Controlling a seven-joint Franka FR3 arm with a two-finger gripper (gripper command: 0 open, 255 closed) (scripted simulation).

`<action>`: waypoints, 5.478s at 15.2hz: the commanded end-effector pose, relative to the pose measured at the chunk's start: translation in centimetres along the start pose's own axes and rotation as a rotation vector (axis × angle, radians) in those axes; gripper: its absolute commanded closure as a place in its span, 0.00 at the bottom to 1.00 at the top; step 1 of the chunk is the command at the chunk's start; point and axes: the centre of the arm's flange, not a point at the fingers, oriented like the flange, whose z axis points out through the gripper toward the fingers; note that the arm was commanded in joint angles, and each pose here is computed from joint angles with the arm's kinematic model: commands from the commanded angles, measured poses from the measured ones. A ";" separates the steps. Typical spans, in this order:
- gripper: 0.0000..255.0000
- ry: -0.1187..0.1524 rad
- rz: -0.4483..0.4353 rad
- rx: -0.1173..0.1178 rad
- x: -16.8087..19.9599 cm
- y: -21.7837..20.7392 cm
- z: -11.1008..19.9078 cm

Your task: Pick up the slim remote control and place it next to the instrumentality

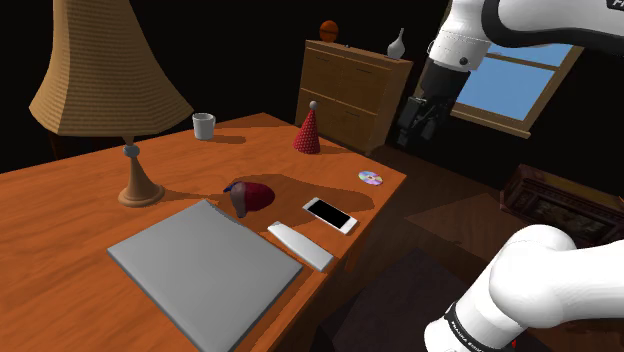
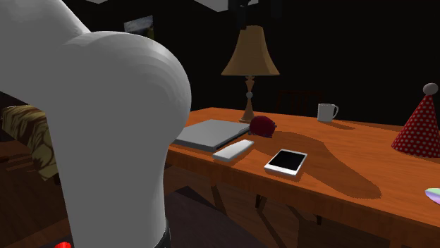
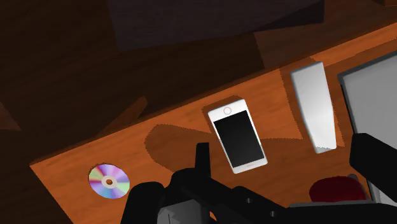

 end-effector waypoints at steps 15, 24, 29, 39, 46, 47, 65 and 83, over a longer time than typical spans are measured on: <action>0.00 -0.034 -0.145 0.019 6.1 -8.5 15.3; 0.00 -0.056 -0.239 0.031 9.1 -14.5 25.1; 0.00 -0.069 -0.291 0.037 10.4 -18.1 30.6; 0.00 -0.072 -0.306 0.039 10.5 -19.2 36.2; 0.00 -0.072 -0.306 0.039 10.5 -19.2 36.2; 1.00 -0.072 -0.306 0.039 10.5 -19.2 36.2; 1.00 -0.072 -0.306 0.039 10.8 -19.0 31.5; 1.00 -0.072 -0.306 0.039 15.7 -6.6 28.4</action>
